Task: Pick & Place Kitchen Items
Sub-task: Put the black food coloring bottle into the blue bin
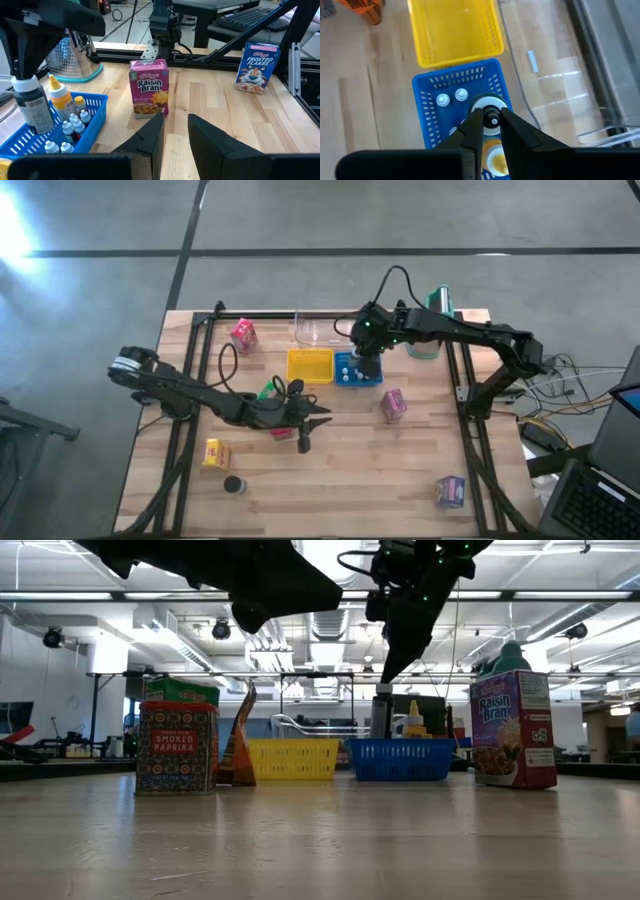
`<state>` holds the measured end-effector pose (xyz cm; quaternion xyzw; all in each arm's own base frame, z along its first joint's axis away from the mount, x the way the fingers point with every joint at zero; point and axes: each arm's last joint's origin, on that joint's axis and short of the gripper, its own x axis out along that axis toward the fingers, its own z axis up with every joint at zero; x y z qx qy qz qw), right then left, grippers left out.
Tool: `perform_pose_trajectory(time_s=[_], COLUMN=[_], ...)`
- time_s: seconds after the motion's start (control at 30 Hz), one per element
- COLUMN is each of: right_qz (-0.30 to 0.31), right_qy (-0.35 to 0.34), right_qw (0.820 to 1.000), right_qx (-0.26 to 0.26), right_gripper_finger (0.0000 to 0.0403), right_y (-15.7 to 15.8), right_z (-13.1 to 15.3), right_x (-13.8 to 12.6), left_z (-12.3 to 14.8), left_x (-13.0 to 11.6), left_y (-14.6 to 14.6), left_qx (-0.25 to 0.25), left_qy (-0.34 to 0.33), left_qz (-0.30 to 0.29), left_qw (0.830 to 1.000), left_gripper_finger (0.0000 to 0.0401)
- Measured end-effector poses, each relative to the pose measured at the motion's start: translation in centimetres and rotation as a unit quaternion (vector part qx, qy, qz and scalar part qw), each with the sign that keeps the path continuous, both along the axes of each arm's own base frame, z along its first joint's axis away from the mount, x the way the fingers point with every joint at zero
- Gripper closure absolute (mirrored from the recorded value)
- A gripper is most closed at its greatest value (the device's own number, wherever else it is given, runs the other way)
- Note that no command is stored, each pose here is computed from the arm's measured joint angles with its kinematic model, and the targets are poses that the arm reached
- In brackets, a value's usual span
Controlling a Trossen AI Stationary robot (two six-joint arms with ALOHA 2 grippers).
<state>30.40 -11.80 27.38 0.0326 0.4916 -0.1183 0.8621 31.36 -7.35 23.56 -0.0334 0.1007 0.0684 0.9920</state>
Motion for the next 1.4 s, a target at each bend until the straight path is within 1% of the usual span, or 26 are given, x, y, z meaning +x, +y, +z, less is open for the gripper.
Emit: perform_pose_trajectory(time_s=[0.13,0.27,0.4,0.6,0.73,0.8,0.9,1.07,1.4], right_qz=[0.004,0.003,0.005,0.003,-0.001,0.001,0.004,0.007,0.004], right_qy=[-0.003,-0.005,0.007,0.022,0.025,0.023,0.024,0.032,0.031], right_qw=[1.0,1.0,1.0,0.999,0.999,0.999,0.999,0.998,0.998], right_qx=[0.005,0.007,0.02,0.025,0.027,0.037,0.047,0.049,0.05], right_gripper_finger=[0.0362,0.0356,0.0354,0.0361,0.0352,0.035,0.0355,0.0361,0.0331], right_y=[-0.1,-0.4,-0.7,-1.4,-1.8,-1.9,-2.1,-2.3,-2.7], right_z=[-0.2,-0.5,-1.5,-2.5,-2.8,-2.9,-3.2,-3.9,-4.1], right_x=[0.1,0.4,0.8,1.1,1.0,1.0,1.1,1.4,1.4], left_z=[0.0,0.0,0.0,0.0,0.0,0.0,0.0,0.0,0.0], left_x=[0.0,0.0,0.0,0.0,0.0,0.0,0.0,0.0,0.0], left_y=[0.0,0.0,0.0,0.0,0.0,0.0,0.0,0.0,0.0], left_qx=[0.0,0.0,0.0,0.0,0.0,0.0,0.0,0.0,0.0], left_qy=[0.0,0.0,0.0,0.0,0.0,0.0,0.0,0.001,0.001], left_qz=[0.0,0.0,0.0,0.0,0.0,0.0,0.0,0.0,0.0], left_qw=[1.0,1.0,1.0,1.0,1.0,1.0,1.0,1.0,1.0], left_gripper_finger=[0.0309,0.0309,0.0309,0.0309,0.0309,0.0309,0.0309,0.0309,0.0309])
